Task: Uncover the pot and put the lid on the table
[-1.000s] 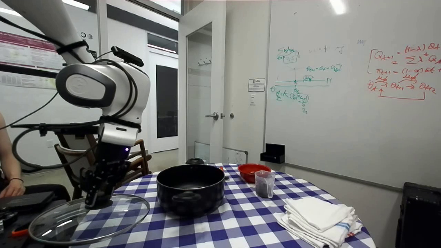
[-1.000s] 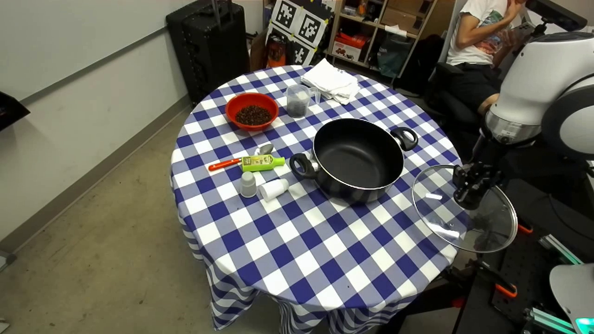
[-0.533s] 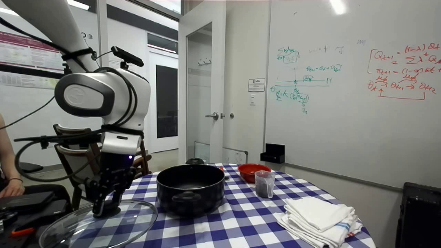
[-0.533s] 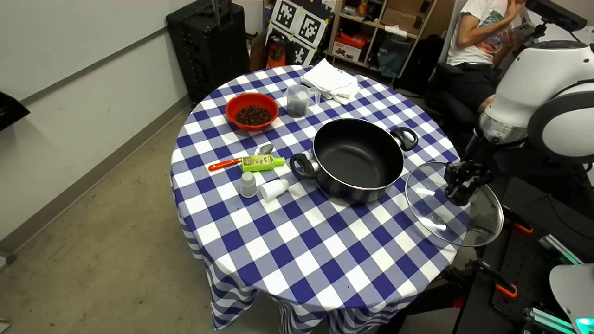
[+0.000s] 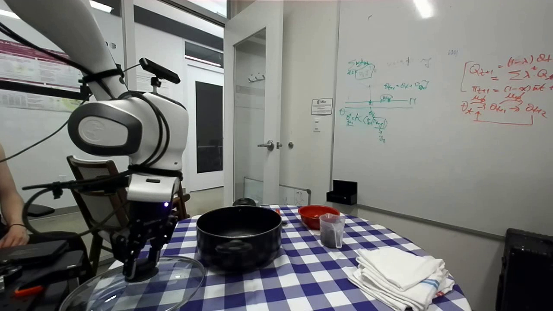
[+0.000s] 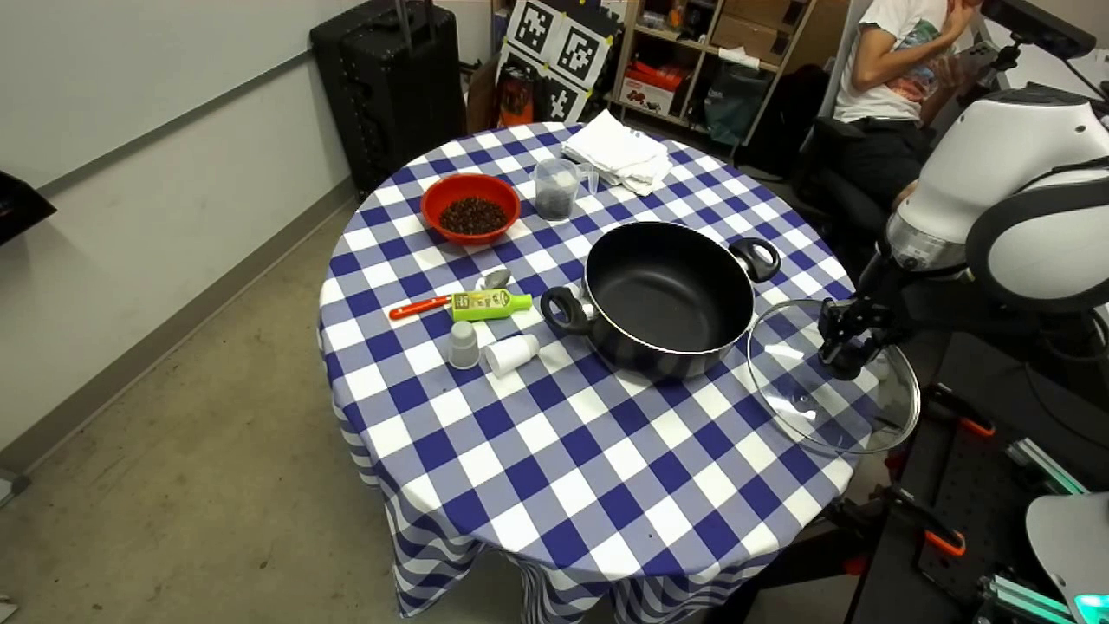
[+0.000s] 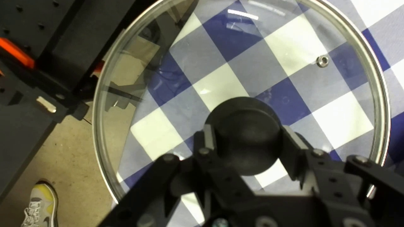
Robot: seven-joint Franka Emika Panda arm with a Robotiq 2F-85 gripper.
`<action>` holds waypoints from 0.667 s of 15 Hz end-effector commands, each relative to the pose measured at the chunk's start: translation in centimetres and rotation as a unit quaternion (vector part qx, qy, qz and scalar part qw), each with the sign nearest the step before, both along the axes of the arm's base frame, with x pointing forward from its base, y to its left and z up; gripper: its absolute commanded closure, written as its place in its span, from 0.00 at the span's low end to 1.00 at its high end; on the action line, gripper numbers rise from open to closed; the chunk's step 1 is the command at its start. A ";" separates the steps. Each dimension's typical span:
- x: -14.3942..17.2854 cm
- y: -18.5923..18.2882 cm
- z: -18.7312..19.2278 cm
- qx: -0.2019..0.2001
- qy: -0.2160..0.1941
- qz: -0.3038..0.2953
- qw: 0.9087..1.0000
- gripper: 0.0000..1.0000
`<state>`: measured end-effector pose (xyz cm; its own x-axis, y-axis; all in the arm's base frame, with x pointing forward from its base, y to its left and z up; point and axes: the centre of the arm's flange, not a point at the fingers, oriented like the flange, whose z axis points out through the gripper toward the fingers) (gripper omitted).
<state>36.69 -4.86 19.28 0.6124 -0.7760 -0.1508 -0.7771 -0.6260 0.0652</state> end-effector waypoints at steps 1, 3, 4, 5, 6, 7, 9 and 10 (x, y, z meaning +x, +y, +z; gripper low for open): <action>-2.1 0.5 -0.2 0.002 -0.033 -0.023 0.999 0.75; -1.9 0.4 -0.4 0.002 -0.043 -0.034 0.998 0.75; -1.8 0.3 -0.5 0.002 -0.048 -0.039 0.998 0.75; -1.7 0.2 -0.6 0.003 -0.050 -0.043 0.998 0.75; -1.7 0.2 -0.7 0.004 -0.051 -0.047 0.998 0.75; -1.7 0.2 -0.9 0.005 -0.051 -0.051 0.997 0.75; -1.9 0.1 -1.3 0.009 -0.045 -0.057 0.997 0.75; -1.9 0.1 -1.5 0.011 -0.043 -0.060 0.997 0.75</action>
